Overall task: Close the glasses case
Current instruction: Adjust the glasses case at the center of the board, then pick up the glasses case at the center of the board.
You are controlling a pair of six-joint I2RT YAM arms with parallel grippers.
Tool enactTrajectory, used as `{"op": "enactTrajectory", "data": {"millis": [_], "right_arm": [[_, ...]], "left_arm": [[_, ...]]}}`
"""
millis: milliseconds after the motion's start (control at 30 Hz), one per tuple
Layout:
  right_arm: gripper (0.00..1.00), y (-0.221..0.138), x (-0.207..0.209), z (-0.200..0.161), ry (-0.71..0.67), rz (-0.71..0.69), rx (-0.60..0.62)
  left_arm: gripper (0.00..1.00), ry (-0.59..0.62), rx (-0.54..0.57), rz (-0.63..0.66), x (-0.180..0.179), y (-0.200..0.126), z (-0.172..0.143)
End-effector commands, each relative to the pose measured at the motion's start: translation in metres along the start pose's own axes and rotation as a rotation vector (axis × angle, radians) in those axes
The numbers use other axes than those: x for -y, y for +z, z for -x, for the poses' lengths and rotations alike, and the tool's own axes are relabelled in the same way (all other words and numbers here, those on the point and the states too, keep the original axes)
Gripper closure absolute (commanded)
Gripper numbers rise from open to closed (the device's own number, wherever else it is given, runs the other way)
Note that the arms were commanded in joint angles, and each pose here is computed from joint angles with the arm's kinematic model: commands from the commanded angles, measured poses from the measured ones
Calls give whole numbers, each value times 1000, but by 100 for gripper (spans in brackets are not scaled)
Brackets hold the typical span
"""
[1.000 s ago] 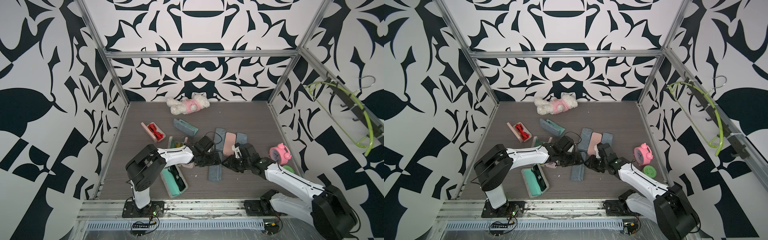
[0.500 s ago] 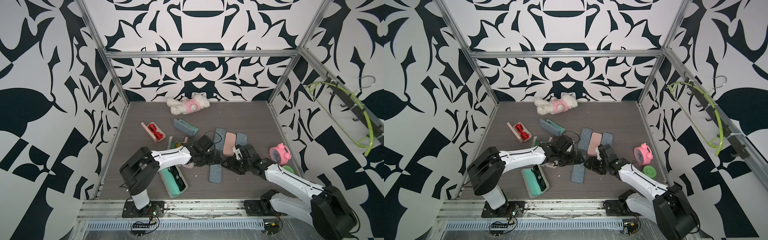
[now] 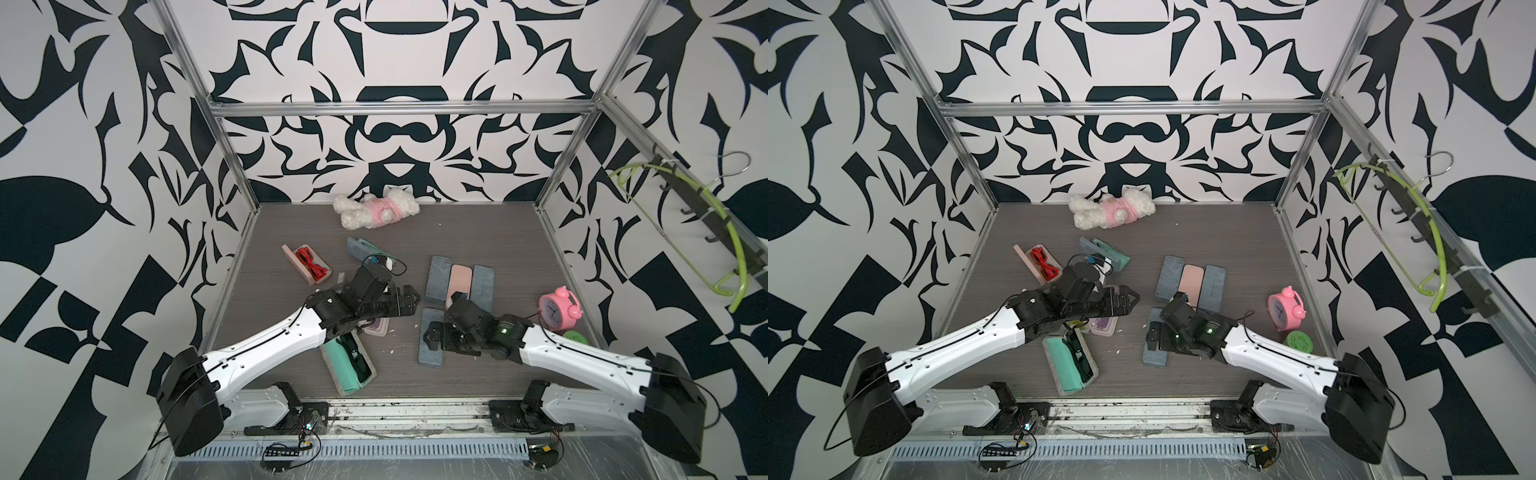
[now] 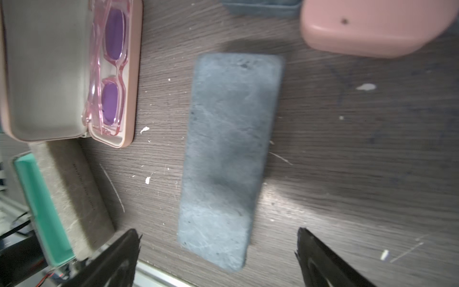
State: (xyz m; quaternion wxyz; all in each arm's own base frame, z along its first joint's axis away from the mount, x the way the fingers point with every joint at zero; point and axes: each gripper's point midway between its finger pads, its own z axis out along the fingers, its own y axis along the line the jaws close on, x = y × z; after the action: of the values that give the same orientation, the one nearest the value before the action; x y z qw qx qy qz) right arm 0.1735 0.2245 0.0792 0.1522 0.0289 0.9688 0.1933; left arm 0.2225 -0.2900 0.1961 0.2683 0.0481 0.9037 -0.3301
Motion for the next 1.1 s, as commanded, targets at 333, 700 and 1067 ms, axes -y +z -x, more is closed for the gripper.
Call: {"op": "enactTrajectory", "data": {"millis": [333, 700, 1067], "right_arm": [[4, 20, 10, 7, 17, -329, 79], [7, 46, -6, 4, 12, -277, 48], [29, 48, 2, 8, -3, -298, 48]], "left_arm": [[1, 37, 29, 92, -44, -32, -17], [1, 42, 15, 92, -48, -32, -22], [1, 38, 1, 99, -52, -28, -25]]}}
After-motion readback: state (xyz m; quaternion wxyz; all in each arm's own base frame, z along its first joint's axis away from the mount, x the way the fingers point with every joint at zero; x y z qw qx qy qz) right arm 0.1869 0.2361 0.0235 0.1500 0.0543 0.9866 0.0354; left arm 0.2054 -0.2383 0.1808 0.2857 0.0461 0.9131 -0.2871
